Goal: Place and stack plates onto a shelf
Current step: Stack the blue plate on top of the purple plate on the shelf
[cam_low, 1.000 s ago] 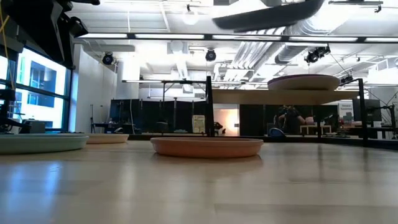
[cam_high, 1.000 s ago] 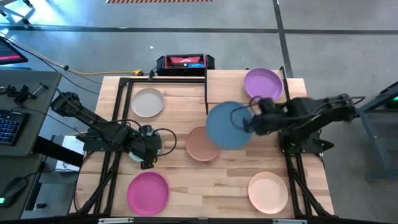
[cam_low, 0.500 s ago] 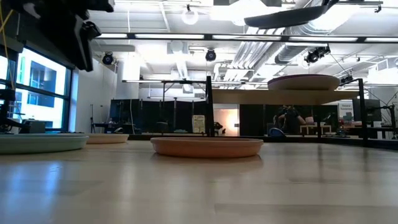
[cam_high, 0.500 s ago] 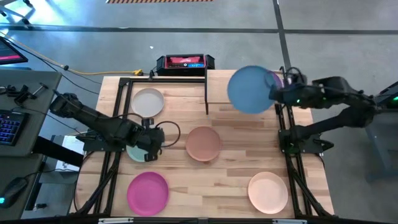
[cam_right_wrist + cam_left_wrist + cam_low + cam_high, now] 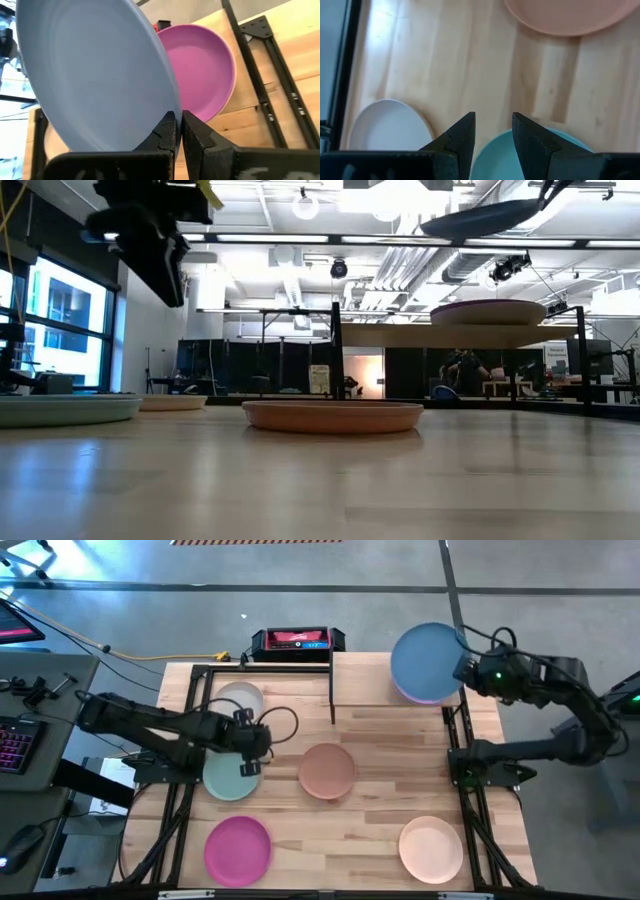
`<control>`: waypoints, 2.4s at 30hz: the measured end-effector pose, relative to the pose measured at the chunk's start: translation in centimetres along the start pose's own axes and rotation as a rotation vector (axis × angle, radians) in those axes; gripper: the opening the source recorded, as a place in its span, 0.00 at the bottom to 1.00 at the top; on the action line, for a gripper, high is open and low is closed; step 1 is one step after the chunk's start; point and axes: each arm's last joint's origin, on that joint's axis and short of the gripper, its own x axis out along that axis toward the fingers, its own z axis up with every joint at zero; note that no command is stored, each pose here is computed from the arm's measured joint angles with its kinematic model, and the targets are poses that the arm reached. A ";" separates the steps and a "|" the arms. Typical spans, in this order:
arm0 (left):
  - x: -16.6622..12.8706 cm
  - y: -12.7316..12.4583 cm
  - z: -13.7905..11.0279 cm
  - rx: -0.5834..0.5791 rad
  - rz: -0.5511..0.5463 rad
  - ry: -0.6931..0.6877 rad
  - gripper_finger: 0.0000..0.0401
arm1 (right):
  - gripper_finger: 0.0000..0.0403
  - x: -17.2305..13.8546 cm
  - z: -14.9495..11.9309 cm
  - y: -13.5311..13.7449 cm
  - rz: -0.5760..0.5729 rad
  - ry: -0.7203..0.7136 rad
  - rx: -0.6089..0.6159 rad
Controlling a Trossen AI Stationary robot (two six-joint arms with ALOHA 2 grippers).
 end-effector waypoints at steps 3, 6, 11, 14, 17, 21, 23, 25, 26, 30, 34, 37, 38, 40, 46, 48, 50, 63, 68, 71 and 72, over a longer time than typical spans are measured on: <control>0.4 0.9 0.3 -0.002 0.015 -0.005 0.30 | 0.00 0.3 0.4 -0.1 -0.025 0.012 -0.003; 0.7 1.8 0.6 -0.010 0.029 -0.013 0.30 | 0.00 0.4 0.7 -0.3 -0.042 0.027 0.008; 1.1 2.9 0.7 -0.026 0.021 -0.006 0.30 | 0.00 0.6 1.3 -0.6 -0.064 0.049 0.012; 1.2 3.4 0.7 -0.044 0.026 0.001 0.30 | 0.00 0.8 1.6 -0.8 -0.069 0.072 -0.010; 1.3 3.8 0.6 -0.044 0.033 0.006 0.30 | 0.00 1.1 2.0 -0.8 -0.076 0.088 -0.022; 1.5 4.2 0.6 -0.058 0.039 0.012 0.30 | 0.00 1.9 2.6 -0.5 -0.079 0.116 -0.045; 1.5 4.3 0.6 -0.064 0.041 0.014 0.30 | 0.00 2.4 2.9 -0.2 -0.079 0.143 -0.067; 1.5 4.5 0.6 -0.070 0.044 0.017 0.30 | 0.00 3.1 3.3 0.0 -0.085 0.176 -0.082; 1.6 4.5 0.6 -0.072 0.044 0.017 0.30 | 0.00 3.4 3.5 0.1 -0.084 0.196 -0.088; 1.6 4.6 0.6 -0.069 0.047 0.020 0.30 | 0.00 4.7 4.3 0.4 -0.074 0.271 -0.098; 1.6 4.6 0.6 -0.069 0.038 0.020 0.30 | 0.00 5.5 4.9 0.2 -0.113 0.285 -0.096; 1.6 4.6 0.6 -0.070 0.024 0.020 0.30 | 0.00 6.0 5.2 0.1 -0.149 0.291 -0.088; 1.6 4.6 0.6 -0.070 0.023 0.020 0.30 | 0.00 6.1 5.3 0.1 -0.155 0.288 -0.085; 1.6 4.6 0.6 -0.070 0.023 0.019 0.30 | 0.00 6.5 5.5 0.2 -0.173 0.287 -0.081; 1.6 4.6 0.6 -0.074 0.028 0.017 0.30 | 0.00 8.2 5.9 0.7 -0.220 0.323 -0.077; 1.7 4.8 0.7 -0.084 0.032 0.008 0.30 | 0.00 8.9 6.1 0.9 -0.245 0.327 -0.080; 1.7 5.1 0.8 -0.091 0.037 -0.003 0.30 | 0.00 9.5 6.3 1.0 -0.270 0.329 -0.083; 2.0 6.2 0.7 -0.103 0.054 0.011 0.30 | 0.00 11.2 7.5 0.6 -0.344 0.335 -0.076; 2.1 6.6 0.6 -0.101 0.061 0.015 0.30 | 0.00 12.1 7.7 0.7 -0.372 0.348 -0.090; 2.2 6.8 0.6 -0.110 0.064 0.016 0.30 | 0.00 12.8 7.9 0.8 -0.392 0.358 -0.124; 2.2 6.9 0.6 -0.112 0.065 0.016 0.30 | 0.00 13.0 7.9 0.8 -0.399 0.360 -0.134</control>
